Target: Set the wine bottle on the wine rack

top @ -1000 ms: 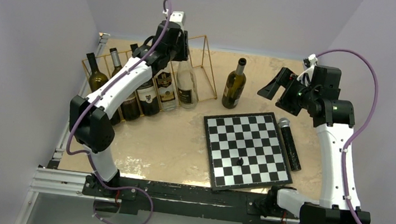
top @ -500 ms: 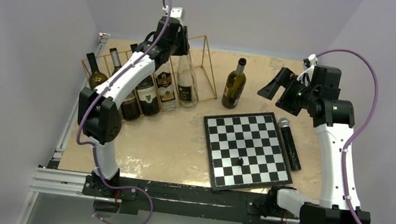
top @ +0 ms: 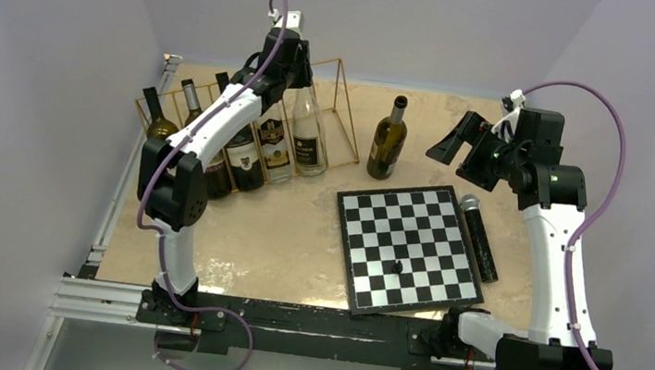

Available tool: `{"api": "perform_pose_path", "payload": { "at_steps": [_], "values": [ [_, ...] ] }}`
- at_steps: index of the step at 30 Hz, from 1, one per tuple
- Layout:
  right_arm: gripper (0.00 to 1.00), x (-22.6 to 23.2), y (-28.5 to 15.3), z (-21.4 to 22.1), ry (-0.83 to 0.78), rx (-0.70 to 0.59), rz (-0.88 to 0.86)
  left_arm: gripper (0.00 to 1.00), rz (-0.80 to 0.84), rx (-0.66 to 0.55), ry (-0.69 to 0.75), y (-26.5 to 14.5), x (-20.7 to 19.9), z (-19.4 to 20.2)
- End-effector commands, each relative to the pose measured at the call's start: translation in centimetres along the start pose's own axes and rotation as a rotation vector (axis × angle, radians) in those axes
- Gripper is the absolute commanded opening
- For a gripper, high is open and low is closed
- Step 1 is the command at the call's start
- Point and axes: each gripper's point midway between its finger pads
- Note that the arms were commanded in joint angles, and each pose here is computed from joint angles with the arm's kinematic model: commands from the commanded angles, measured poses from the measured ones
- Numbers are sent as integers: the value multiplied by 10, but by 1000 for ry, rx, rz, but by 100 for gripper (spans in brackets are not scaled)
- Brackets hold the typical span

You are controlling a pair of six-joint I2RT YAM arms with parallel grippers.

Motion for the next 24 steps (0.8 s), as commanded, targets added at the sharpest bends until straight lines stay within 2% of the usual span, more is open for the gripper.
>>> {"api": "perform_pose_path", "payload": {
  "at_steps": [1, 5, 8, 12, 15, 24],
  "values": [
    [95, 2, -4, -7, 4, -40, -3, 20, -68, -52, -11, 0, 12, -19],
    [95, 3, -4, -7, 6, -41, -5, 22, -119, -51, -46, -3, 21, -16],
    [95, 3, -3, -8, 8, -42, -9, 30, -144, -56, -71, -5, 26, -15],
    [95, 4, -1, -8, 10, -38, -14, 35, -150, -38, -85, -3, 27, -9],
    [95, 4, -1, -8, 12, -35, -15, 42, -143, -26, -94, -2, 26, -6],
    [95, 3, 0, -6, 14, -34, -12, 50, -135, -3, -89, 0, 25, -2]
  ]
}}
Point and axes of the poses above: each gripper's point midway between its finger pads, its own y axis out along the fingers, its own x axis along the line the jaws close on, z = x × y, and after that the axes turned 1 degree about y, right-handed
